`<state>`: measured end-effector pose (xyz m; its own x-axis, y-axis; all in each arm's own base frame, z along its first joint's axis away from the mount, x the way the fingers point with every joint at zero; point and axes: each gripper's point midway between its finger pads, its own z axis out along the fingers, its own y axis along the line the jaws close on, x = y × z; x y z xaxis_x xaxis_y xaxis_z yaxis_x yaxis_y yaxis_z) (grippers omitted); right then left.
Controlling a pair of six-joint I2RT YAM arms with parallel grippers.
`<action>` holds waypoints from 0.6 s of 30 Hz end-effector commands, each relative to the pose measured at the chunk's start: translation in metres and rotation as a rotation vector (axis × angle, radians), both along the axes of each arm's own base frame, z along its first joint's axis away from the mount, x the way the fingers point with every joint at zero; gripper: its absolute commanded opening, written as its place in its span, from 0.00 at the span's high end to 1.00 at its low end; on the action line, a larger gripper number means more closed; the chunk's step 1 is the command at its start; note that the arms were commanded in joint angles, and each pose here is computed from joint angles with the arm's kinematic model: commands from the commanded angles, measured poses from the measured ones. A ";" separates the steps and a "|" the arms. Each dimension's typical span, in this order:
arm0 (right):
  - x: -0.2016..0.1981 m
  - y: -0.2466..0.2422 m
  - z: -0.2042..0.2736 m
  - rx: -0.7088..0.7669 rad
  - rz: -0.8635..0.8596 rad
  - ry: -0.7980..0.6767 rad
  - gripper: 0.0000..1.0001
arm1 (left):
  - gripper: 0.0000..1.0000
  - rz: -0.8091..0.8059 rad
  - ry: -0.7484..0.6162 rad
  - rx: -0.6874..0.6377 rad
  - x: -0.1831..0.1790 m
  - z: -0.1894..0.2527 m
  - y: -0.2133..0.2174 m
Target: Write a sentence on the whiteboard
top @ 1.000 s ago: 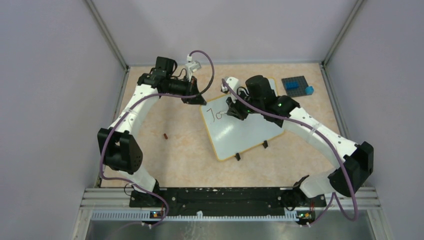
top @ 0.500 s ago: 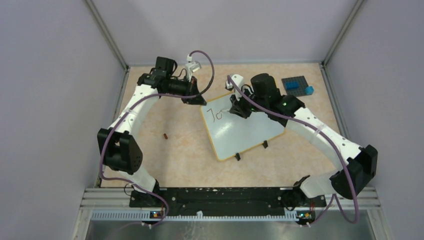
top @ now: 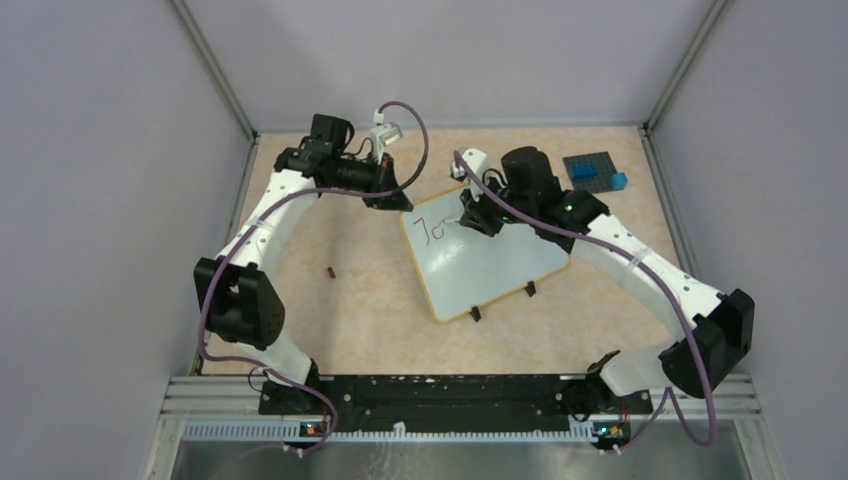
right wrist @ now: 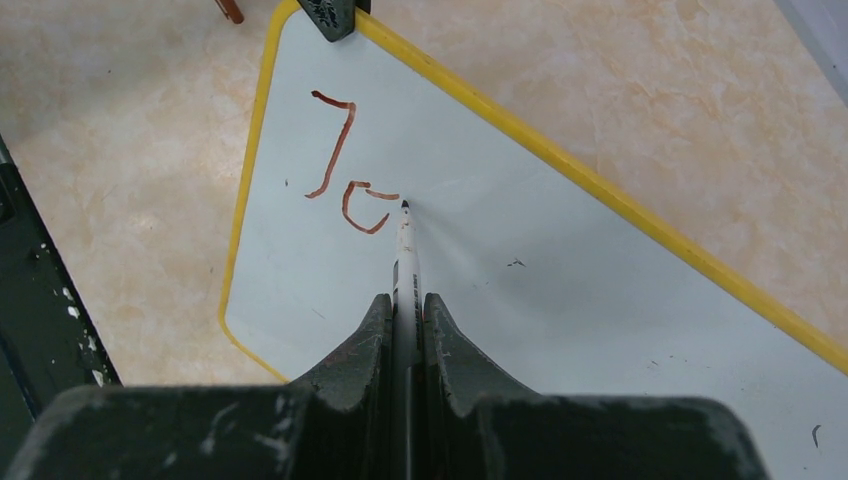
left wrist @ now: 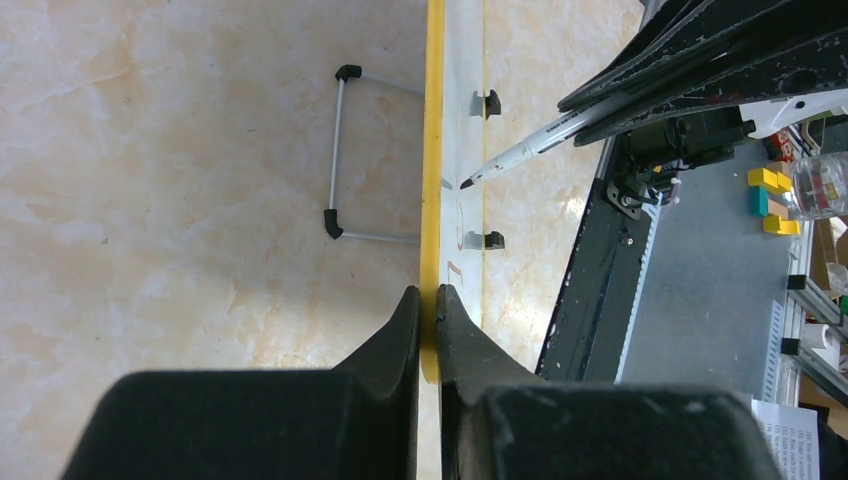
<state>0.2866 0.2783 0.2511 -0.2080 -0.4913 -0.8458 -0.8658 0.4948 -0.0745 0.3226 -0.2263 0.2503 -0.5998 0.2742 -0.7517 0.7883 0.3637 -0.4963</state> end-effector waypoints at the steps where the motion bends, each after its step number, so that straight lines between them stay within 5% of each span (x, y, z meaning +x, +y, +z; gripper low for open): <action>1: 0.011 0.002 0.011 0.015 -0.014 -0.047 1.00 | 1.00 -0.018 -0.058 -0.018 -0.006 0.015 -0.001; 18: 0.017 -0.014 -0.002 0.002 -0.058 -0.017 1.00 | 1.00 -0.018 -0.050 -0.021 -0.003 0.014 -0.002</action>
